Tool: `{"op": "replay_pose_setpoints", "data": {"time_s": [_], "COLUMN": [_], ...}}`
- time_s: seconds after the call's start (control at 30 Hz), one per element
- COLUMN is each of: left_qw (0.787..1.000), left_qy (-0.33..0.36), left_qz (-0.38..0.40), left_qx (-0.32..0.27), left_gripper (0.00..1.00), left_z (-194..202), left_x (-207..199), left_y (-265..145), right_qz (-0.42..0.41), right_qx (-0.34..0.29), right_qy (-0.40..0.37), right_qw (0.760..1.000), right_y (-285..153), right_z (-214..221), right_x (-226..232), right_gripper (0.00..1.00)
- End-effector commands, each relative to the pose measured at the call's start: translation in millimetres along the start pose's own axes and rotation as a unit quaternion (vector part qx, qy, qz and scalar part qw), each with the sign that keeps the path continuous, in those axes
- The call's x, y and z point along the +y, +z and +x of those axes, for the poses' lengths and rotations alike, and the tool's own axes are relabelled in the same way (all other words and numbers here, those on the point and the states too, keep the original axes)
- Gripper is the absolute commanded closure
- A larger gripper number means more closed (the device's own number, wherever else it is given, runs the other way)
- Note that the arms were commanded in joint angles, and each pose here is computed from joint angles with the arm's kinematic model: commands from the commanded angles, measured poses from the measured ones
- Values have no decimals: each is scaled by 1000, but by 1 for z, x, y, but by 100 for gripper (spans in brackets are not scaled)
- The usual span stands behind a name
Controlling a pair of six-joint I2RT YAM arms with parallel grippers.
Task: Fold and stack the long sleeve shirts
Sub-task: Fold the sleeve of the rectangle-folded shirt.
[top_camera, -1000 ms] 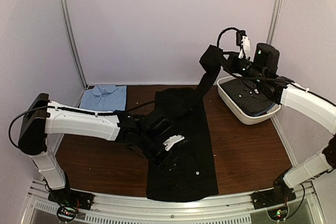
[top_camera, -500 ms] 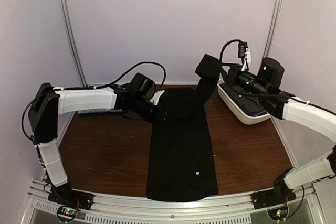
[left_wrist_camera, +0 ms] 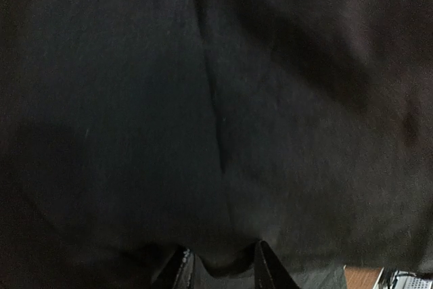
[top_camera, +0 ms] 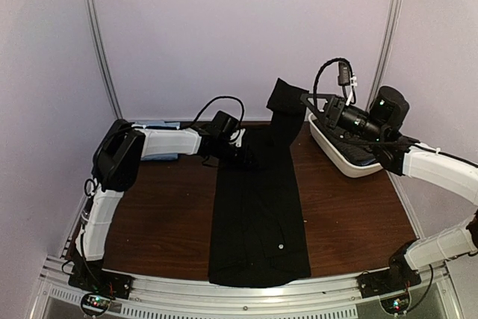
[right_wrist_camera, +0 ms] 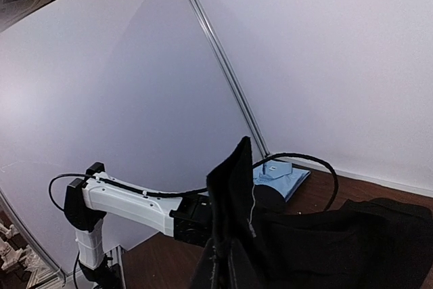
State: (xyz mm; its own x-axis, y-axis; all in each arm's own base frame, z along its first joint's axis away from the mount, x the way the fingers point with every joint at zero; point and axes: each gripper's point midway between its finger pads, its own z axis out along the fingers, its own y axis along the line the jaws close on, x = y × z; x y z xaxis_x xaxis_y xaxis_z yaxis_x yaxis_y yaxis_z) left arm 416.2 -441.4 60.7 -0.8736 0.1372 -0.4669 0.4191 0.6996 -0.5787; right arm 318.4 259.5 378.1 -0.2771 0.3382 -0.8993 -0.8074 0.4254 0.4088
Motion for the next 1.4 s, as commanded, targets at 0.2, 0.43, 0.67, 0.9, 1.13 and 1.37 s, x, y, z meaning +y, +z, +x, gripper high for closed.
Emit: {"op": "replay_pose_setpoints", "data": {"time_s": [0.2,0.43,0.67,0.9,1.13,1.37], "left_qw": [998,998,995,994,994,992], "left_qy": [-20,-15,-25,-37,-51,-73], "left_qz": [37,58,79,81,71,56], "left_qx": [-37,-36,-48,-57,-70,-85], "left_gripper": [68,68,68,68,69,69], "left_z": [-32,-36,-33,-35,-38,-36], "left_x": [-2,-13,-18,-8,1,17], "left_y": [35,28,-4,-19,-34,-62], "right_qz": [-67,-47,-11,50,13,-53], "right_qx": [28,57,54,14,23,120], "right_qy": [-2,19,34,28,45,38], "right_qw": [997,997,998,998,999,991], "right_y": [14,17,12,8,10,27], "right_z": [4,34,50,32,43,125], "right_x": [37,24,6,-11,3,58], "right_gripper": [94,94,96,96,97,98]}}
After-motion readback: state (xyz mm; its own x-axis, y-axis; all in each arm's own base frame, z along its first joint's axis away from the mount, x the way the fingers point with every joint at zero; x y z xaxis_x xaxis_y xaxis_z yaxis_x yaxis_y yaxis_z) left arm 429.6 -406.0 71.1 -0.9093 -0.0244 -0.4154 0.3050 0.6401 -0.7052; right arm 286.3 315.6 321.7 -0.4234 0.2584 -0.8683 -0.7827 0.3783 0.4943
